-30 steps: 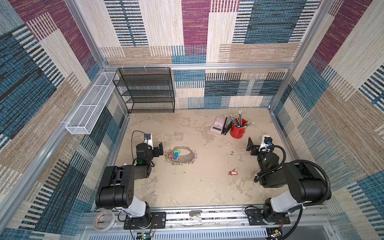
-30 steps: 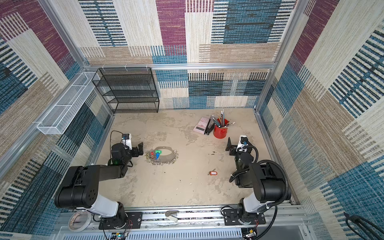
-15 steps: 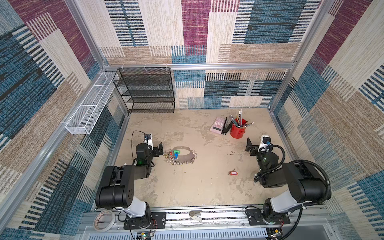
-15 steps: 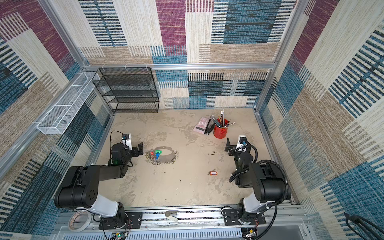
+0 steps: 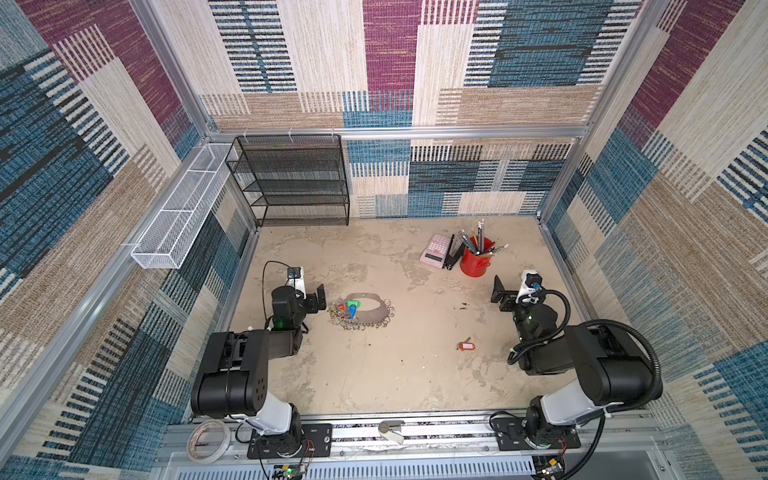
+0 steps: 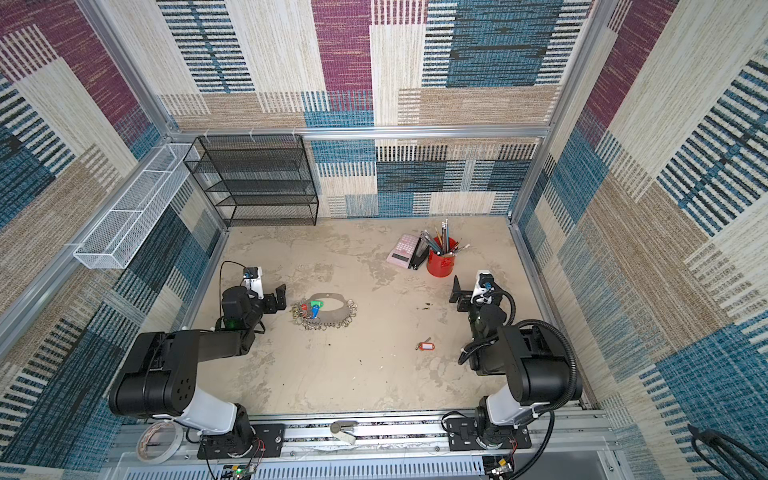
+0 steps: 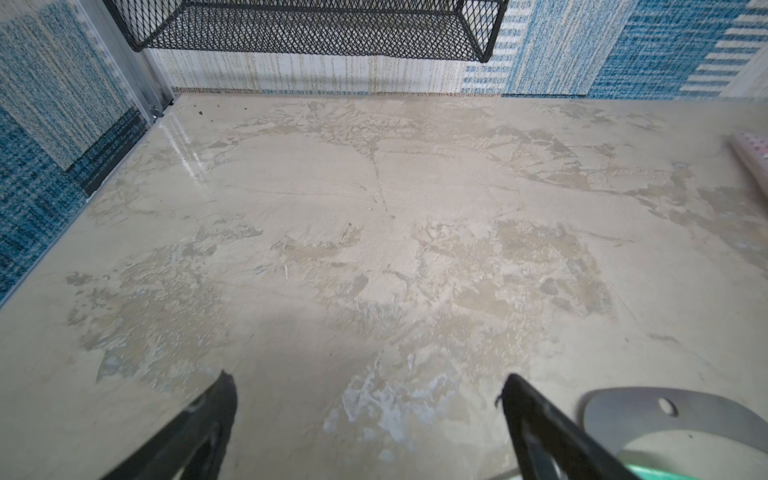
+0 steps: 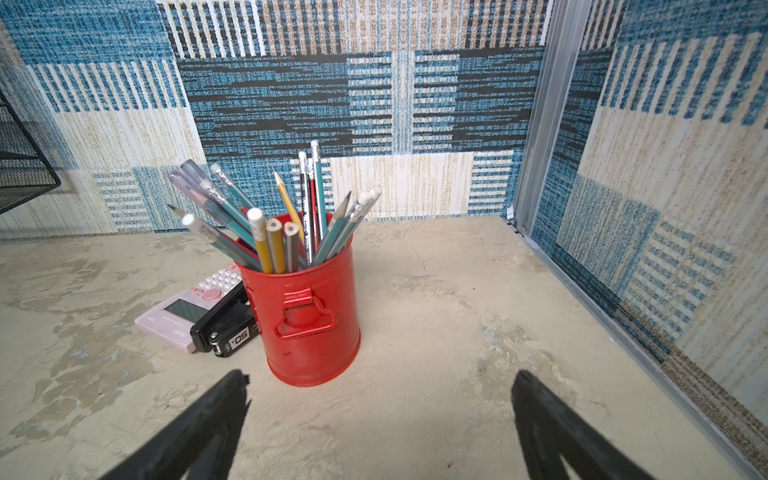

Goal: Put the keys on the keyring

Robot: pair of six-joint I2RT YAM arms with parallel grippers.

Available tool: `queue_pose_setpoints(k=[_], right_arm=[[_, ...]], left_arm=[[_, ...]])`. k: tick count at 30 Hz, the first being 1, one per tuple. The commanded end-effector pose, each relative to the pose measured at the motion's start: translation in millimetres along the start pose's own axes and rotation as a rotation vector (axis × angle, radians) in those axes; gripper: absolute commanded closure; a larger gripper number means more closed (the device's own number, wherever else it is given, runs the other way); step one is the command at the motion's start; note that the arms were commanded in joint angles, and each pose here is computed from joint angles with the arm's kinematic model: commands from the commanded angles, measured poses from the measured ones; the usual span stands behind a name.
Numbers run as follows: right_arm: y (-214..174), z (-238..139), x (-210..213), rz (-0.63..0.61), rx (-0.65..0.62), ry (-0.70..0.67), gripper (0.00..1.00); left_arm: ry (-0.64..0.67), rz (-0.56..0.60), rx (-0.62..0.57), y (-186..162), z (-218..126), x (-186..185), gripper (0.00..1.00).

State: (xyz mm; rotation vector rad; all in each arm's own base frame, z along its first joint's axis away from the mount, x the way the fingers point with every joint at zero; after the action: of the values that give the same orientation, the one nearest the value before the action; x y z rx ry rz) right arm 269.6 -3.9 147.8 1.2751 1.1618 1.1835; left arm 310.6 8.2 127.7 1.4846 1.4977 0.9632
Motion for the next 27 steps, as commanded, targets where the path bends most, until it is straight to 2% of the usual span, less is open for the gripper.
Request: queue_pose_setpoints(k=[1, 3, 5, 7, 9, 11, 14, 17, 19, 21, 23, 25, 27], right_arm=[[3.7, -1.2, -3.0, 0.017, -0.029, -0.04, 0.0], [7.6, -2.9, -6.4, 0.034, -0.032, -0.09, 0.0], [11.2, -9.5, -1.6, 0.005, -0.066, -0.067, 0.0], [19.9, -15.0, 6.8, -0.033, -0.099, -0.147, 0.0], [36.6, -13.1, 6.0, -0.004, -0.089, -0.234, 0.0], [60.6, -10.5, 0.1, 0.116, -0.111, -0.334, 0.0], [79.4, -11.6, -5.7, 0.398, -0.068, -0.441, 0.0], [88.5, -18.8, -2.5, 0.494, -0.026, -0.373, 0.0], [95.6, -23.2, 2.8, 0.543, -0.023, -0.276, 0.0], [104.0, -17.4, 12.8, 0.576, 0.061, -0.172, 0.0], [102.2, -7.4, 23.3, 0.608, 0.213, -0.101, 0.0], [96.3, -2.0, 33.5, 0.611, 0.325, -0.014, 0.0], [91.7, -2.7, 40.4, 0.61, 0.39, 0.055, 0.0]], left_arm=[[0.054, -0.001, -0.031, 2.1, -2.5, 4.3, 0.0], [0.066, 0.002, -0.019, 4.1, -0.1, 4.3, 0.0], [0.087, 0.005, -0.048, 7.8, -7.6, 3.0, 0.0], [0.203, 0.003, -0.02, 24.3, -17.7, 2.0, 0.0], [0.27, -0.047, 0.056, 45.7, -26.7, 1.7, 0.0], [0.308, -0.176, 0.117, 67.3, -37.1, 1.6, 0.0], [0.282, -0.364, 0.291, 78.0, -50.0, -6.2, 0.0], [0.157, -0.566, 0.434, 64.9, -55.6, -21.1, 0.0], [0.008, -0.614, 0.554, 57.1, -60.6, -37.9, 0.0], [-0.05, -0.57, 0.646, 47.8, -69.5, -56.4, 0.0], [-0.071, -0.487, 0.727, 38.1, -83.5, -77.4, 0.0], [-0.1, -0.472, 0.8, 27.2, -95.0, -89.5, 0.01], [-0.161, -0.489, 0.845, 17.4, -101.7, -100.1, 0.1]])
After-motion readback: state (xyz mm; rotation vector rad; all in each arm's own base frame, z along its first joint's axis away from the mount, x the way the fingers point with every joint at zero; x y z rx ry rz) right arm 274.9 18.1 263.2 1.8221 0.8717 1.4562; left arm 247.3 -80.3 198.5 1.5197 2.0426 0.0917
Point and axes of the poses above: each gripper's point midway between its finger pads, its own z axis out along the fingers, its own x axis along the line the jaws close on, y = z × x, the point moved 10 cm from there along -z, back along the fingers
